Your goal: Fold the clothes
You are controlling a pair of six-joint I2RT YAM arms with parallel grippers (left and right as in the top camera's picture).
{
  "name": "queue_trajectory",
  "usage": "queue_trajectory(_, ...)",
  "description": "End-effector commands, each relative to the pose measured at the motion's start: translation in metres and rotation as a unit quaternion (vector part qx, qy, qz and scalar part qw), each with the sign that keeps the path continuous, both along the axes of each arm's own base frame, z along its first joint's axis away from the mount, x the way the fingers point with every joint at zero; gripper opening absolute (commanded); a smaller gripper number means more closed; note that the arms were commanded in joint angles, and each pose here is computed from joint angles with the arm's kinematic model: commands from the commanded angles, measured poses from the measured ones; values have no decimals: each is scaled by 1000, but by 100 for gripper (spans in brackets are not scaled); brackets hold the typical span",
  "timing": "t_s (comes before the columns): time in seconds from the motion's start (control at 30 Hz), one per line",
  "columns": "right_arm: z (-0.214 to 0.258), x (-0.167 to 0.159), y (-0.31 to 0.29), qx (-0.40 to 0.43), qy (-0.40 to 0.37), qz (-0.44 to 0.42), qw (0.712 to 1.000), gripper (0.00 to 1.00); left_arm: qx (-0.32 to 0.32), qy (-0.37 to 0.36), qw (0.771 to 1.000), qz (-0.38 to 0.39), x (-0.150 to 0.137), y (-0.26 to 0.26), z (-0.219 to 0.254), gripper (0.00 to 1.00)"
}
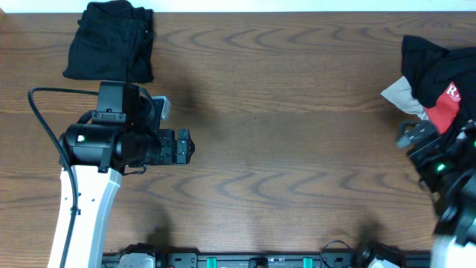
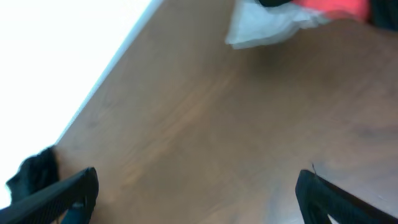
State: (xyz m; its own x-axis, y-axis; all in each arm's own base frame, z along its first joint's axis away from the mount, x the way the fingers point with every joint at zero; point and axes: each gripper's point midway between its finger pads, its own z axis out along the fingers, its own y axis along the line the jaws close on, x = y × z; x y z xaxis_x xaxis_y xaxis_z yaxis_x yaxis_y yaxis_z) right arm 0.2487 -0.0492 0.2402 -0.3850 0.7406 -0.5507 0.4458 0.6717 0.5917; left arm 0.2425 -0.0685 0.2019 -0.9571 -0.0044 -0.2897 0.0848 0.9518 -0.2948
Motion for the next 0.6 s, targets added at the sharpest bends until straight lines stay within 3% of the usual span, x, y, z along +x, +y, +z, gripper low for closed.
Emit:
queue_trajectory(0.0, -4, -5, 19, -32, -56, 32, 997, 99, -3, 0, 1000, -12, -1, -3, 0, 98)
queue_trajectory(0.2, -3, -1, 42, -71, -181, 75, 978, 99, -3, 0, 1000, -12, -1, -3, 0, 98)
queue_trajectory(0.57, -42, 12, 40, -106, -262, 53, 958, 99, -3, 0, 1000, -12, -1, -3, 0, 98)
